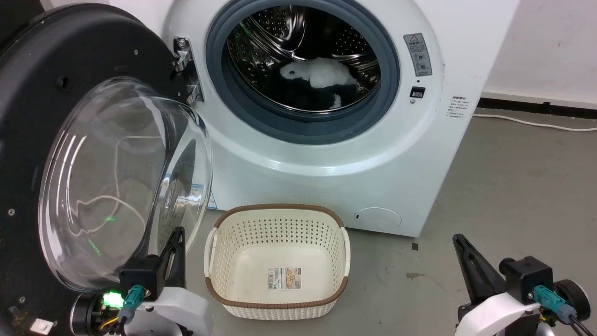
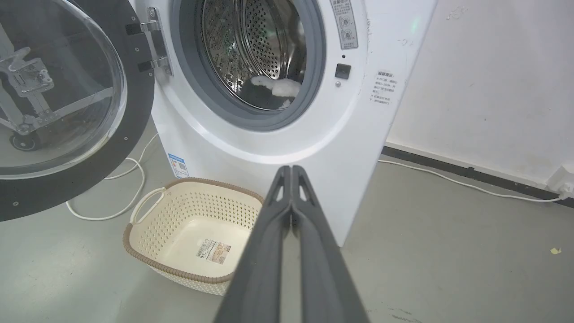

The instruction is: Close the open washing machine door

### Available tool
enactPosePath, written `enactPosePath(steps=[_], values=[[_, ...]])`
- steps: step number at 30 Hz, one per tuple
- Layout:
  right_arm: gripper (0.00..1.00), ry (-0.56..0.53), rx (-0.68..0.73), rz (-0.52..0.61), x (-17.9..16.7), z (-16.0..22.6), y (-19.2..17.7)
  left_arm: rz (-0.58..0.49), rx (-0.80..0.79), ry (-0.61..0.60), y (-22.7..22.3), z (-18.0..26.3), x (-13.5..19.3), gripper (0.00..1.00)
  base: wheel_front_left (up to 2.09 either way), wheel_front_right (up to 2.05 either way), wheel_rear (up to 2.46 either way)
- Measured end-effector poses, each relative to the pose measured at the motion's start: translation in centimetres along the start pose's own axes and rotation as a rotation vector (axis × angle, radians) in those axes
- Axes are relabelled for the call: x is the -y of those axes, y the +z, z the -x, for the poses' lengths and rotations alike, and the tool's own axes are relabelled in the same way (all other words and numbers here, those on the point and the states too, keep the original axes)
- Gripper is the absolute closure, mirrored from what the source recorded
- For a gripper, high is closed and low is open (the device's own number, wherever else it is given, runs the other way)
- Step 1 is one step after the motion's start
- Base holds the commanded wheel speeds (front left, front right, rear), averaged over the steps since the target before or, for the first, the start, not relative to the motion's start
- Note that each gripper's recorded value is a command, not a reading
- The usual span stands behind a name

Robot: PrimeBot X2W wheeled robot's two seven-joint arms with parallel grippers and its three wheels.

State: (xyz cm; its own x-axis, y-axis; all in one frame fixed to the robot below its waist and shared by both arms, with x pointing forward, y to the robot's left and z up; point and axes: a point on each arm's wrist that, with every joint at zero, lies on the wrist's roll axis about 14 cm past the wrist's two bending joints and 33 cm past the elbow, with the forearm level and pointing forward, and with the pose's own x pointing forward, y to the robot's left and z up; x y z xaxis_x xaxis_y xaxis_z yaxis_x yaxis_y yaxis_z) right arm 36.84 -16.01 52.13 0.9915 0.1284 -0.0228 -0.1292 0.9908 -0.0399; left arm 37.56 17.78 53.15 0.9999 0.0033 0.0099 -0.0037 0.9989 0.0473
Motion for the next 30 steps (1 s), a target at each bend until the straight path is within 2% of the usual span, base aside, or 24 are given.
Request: enactPosePath(steps=[13,14,25,26,27,30], values=[[1.00,0.000,0.000,0.000,0.01,0.00,0.00,0.000,0.000,0.000,-0.01,0.00,0.00,1.00,0.00,0.00,0.00],[0.00,0.000,0.000,-0.001,0.00,0.00,-0.01,0.000,0.000,0.000,0.00,-0.01,0.00,0.00,0.00,0.00,0.00],[0.00,0.000,0.005,-0.014,-0.03,0.06,-0.07,0.011,0.004,-0.010,-0.03,0.00,0.35,0.00,0.00,0.00,0.00],[0.00,0.000,0.005,-0.016,-0.03,0.07,-0.10,0.012,0.004,-0.011,-0.06,0.00,0.39,0.61,0.00,0.00,0.00],[0.00,0.000,0.005,-0.021,-0.03,0.08,-0.12,0.016,0.003,-0.012,-0.09,-0.01,0.44,1.00,0.00,0.00,0.00],[0.00,0.000,0.007,-0.034,-0.03,0.17,-0.31,0.027,0.013,-0.017,-0.01,0.00,0.61,1.00,0.00,0.00,0.00]])
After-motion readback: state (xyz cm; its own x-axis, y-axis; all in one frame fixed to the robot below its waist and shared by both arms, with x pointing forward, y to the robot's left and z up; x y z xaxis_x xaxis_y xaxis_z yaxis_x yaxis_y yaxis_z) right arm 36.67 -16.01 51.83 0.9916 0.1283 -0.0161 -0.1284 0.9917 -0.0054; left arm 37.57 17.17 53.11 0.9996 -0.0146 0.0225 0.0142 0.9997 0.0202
